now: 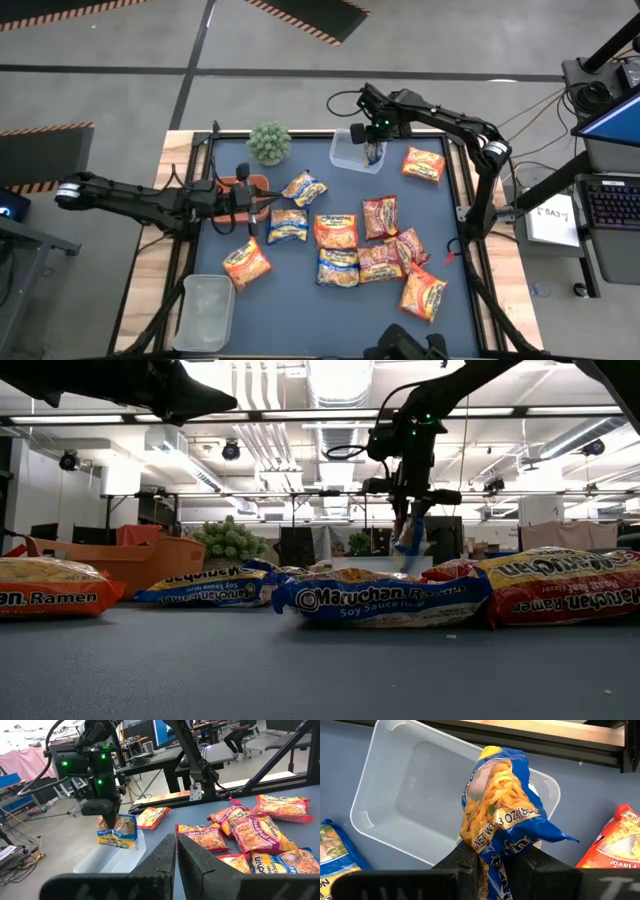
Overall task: Sort Maruchan noodles
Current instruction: Put the blue noodle pack into the transparent bin
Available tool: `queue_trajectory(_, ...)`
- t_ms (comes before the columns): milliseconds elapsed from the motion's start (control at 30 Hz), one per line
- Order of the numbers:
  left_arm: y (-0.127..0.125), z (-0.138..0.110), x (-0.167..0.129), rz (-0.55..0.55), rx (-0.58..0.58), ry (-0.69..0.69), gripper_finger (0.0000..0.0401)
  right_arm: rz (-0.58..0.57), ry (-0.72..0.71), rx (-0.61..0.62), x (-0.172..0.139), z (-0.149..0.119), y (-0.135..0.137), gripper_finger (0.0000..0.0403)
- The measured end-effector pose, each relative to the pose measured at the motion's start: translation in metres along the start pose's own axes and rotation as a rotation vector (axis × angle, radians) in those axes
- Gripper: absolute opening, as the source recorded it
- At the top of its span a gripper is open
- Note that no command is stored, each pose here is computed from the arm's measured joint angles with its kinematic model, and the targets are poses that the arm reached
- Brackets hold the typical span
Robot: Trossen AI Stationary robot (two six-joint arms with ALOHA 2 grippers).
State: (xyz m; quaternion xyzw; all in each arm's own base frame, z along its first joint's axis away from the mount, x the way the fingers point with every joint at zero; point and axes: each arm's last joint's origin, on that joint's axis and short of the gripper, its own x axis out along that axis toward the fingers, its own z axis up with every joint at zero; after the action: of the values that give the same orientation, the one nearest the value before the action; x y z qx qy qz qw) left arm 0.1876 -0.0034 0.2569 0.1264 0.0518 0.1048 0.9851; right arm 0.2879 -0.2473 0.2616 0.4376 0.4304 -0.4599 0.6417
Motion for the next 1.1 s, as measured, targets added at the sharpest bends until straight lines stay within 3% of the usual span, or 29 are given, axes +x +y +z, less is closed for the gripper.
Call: queue_trajectory(1100, 0.0000, 0.0000, 0.0000, 0.000, 0.000, 0.000, 0.0000, -0.021, 0.030, -0.016, -0.0042, -0.0029, -0.0011, 0.0068)
